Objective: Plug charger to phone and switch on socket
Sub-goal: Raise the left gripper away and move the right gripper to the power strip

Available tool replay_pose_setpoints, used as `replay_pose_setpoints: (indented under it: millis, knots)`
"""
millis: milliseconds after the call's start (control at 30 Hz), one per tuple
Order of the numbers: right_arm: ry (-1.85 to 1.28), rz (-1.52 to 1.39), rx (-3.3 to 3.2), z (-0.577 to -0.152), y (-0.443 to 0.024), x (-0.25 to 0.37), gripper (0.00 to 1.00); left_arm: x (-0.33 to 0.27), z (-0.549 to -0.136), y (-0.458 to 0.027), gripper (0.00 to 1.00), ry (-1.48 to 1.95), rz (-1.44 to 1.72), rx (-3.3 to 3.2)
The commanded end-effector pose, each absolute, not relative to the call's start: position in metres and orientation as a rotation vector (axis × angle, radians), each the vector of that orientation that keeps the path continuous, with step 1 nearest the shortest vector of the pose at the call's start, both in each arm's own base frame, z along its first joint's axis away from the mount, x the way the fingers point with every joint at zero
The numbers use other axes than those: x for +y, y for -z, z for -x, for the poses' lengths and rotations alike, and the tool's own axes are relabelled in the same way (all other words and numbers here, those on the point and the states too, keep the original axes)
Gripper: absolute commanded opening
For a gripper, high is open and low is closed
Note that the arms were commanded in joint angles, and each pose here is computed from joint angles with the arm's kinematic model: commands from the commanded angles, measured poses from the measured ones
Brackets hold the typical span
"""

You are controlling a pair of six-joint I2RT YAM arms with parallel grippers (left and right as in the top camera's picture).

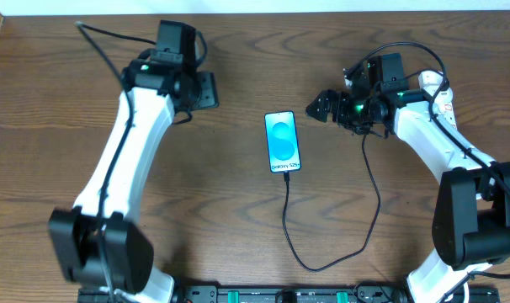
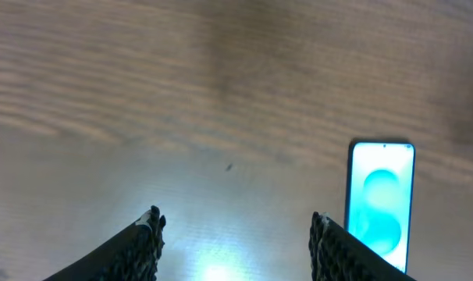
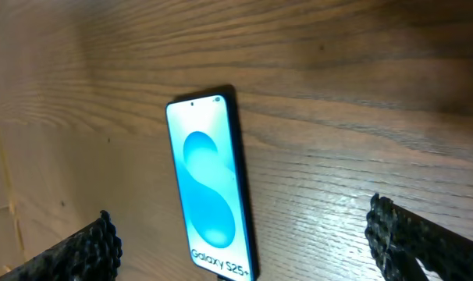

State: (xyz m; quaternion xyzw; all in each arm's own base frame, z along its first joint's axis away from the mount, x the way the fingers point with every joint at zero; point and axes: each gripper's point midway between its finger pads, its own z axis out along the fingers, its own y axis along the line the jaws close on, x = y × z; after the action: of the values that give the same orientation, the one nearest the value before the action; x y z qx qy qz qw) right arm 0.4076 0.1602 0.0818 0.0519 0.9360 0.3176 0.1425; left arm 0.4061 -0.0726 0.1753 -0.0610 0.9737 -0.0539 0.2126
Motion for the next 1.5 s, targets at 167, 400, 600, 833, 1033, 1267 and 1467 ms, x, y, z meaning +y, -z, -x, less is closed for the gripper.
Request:
replay_pose_setpoints:
  millis: [167, 400, 600, 833, 1033, 1267, 1467]
  knots:
    - [-0.880, -0.126, 2.677, -0.410, -0.090, 0.158, 0.99, -0.059, -0.388, -0.205, 0.88, 0.065, 0.124, 2.659]
    - [-0.880, -0.126, 2.678, -0.410, -0.090, 0.158, 0.99, -0.059, -0.388, -0.205, 0.89, 0.065, 0.124, 2.660]
    - [-0.891, -0.123, 2.676, -0.409, -0.091, 0.159, 0.99, -0.059, -0.388, -0.205, 0.89, 0.065, 0.124, 2.660]
    - [-1.097, -0.056, 2.560, -0.417, -0.150, 0.161, 0.99, -0.059, -0.388, -0.205, 0.90, 0.065, 0.124, 2.660]
    - [-0.679, -0.072, 2.568, -0.436, -0.205, 0.093, 0.99, -0.059, -0.388, -0.205, 0.90, 0.066, 0.124, 2.660]
    - [-0.041, -0.348, 2.524, -0.446, -0.236, -0.030, 0.99, -0.059, -0.388, -0.205, 0.90, 0.065, 0.124, 2.660]
    - [0.324, -0.591, 2.436, -0.434, -0.241, -0.134, 0.99, -0.059, -0.388, -0.205, 0.90, 0.065, 0.124, 2.660]
